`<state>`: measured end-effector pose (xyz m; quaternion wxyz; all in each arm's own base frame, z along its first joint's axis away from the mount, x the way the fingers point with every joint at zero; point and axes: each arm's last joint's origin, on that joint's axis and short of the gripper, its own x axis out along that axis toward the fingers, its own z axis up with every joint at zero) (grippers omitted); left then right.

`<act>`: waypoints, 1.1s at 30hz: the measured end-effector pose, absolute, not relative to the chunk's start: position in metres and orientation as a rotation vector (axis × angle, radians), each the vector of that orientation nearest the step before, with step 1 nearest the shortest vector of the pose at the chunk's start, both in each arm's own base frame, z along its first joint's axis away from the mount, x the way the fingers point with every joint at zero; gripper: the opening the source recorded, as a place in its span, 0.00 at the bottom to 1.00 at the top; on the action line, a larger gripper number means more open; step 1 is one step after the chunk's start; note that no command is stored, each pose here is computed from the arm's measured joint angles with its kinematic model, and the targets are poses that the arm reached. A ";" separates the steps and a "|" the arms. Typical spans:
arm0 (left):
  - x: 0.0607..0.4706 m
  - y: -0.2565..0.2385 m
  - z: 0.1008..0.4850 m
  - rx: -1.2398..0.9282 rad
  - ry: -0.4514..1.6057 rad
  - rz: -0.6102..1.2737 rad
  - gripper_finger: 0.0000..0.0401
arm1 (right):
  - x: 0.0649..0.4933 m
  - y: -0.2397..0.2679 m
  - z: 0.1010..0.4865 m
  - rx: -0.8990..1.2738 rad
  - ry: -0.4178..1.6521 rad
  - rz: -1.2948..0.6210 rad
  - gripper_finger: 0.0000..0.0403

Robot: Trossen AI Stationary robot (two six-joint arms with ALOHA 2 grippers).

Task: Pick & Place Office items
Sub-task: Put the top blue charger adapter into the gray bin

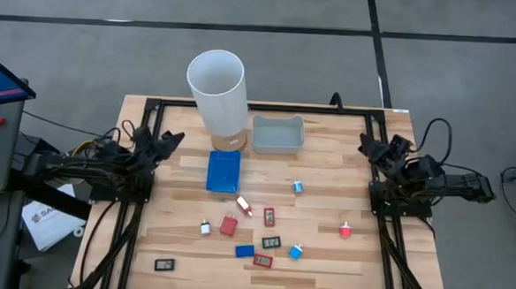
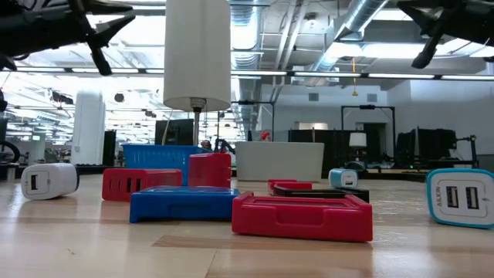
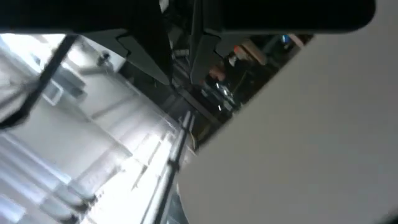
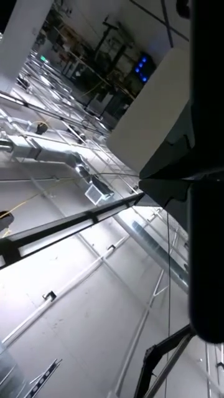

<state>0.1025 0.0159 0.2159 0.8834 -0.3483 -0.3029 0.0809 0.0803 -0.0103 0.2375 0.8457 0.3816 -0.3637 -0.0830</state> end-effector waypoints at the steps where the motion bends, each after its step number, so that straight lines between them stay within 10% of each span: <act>1: 0.104 0.015 0.215 -0.733 -0.614 0.146 0.13 | 0.080 -0.010 0.238 0.805 -0.768 -0.175 0.00; 26: 0.134 0.011 0.184 -1.002 -0.265 0.054 0.15 | 0.080 -0.013 0.237 0.867 -0.799 -0.235 0.00; 33: 0.133 -0.005 0.193 -1.035 -0.280 -0.151 0.15 | 0.074 -0.007 0.249 0.861 -0.835 0.025 0.00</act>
